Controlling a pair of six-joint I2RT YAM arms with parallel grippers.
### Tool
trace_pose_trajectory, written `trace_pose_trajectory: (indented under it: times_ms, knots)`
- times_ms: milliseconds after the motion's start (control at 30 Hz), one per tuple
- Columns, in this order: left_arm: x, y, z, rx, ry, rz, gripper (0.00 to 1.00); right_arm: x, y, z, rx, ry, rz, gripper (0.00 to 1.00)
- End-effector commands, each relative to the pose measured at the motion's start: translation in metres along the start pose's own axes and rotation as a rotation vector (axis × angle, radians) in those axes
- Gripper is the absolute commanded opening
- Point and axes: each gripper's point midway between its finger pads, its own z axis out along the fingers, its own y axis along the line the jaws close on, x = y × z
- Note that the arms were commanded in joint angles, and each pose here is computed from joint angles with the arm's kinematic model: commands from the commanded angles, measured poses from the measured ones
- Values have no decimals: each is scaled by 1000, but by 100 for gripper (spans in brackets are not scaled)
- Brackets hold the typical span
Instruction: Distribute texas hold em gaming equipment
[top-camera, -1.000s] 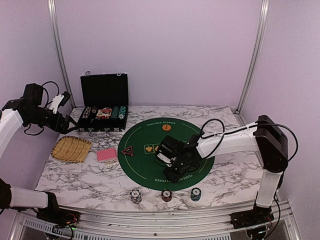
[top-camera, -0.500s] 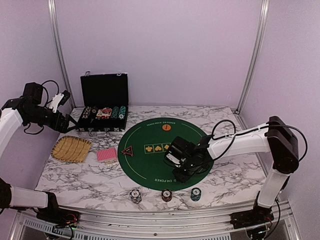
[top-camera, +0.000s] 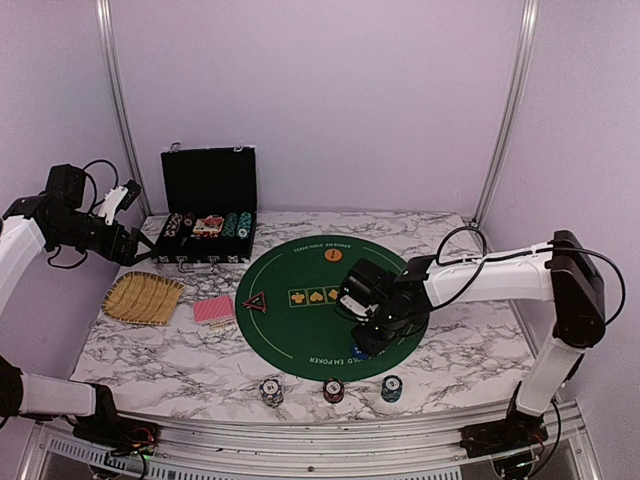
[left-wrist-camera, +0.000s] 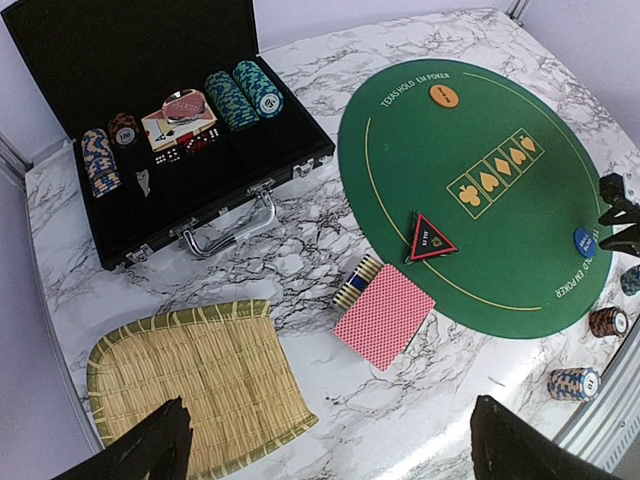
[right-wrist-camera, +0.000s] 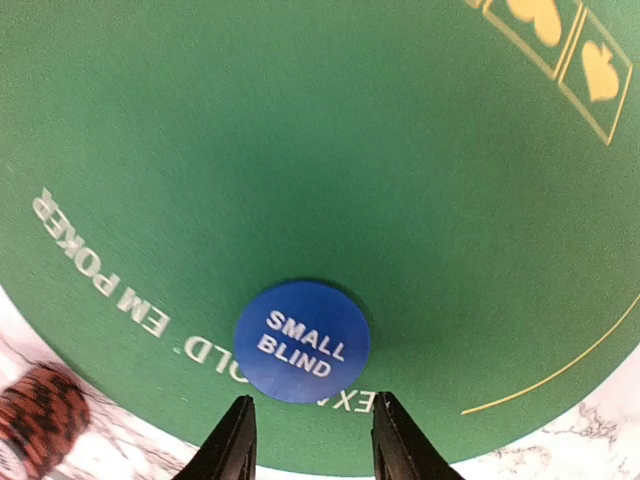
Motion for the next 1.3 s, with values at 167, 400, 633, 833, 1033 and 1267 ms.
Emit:
trace_pose_trajectory:
  times_ms: [167,400,633,833,1033,1267]
  knots:
    - [-1,-3,-5,11,2,4,99,-59,4,1,-27,-91,31,39]
    - [0,-2,-5,7,4,7,99,-63,0,24,-25,-75,50,35]
    - [0,-3,-4,11,5,8,99,-53,-3,31,-17,-57,53,33]
    - [-1,-2,-4,11,5,9,99,-34,-7,33,-15,-28,53,30]
    - [-1,-3,-5,9,1,9,99,-16,-12,32,-13,-8,66,29]
    - [-2,-3,-5,9,-1,8,99,-2,-18,24,-10,-2,79,29]
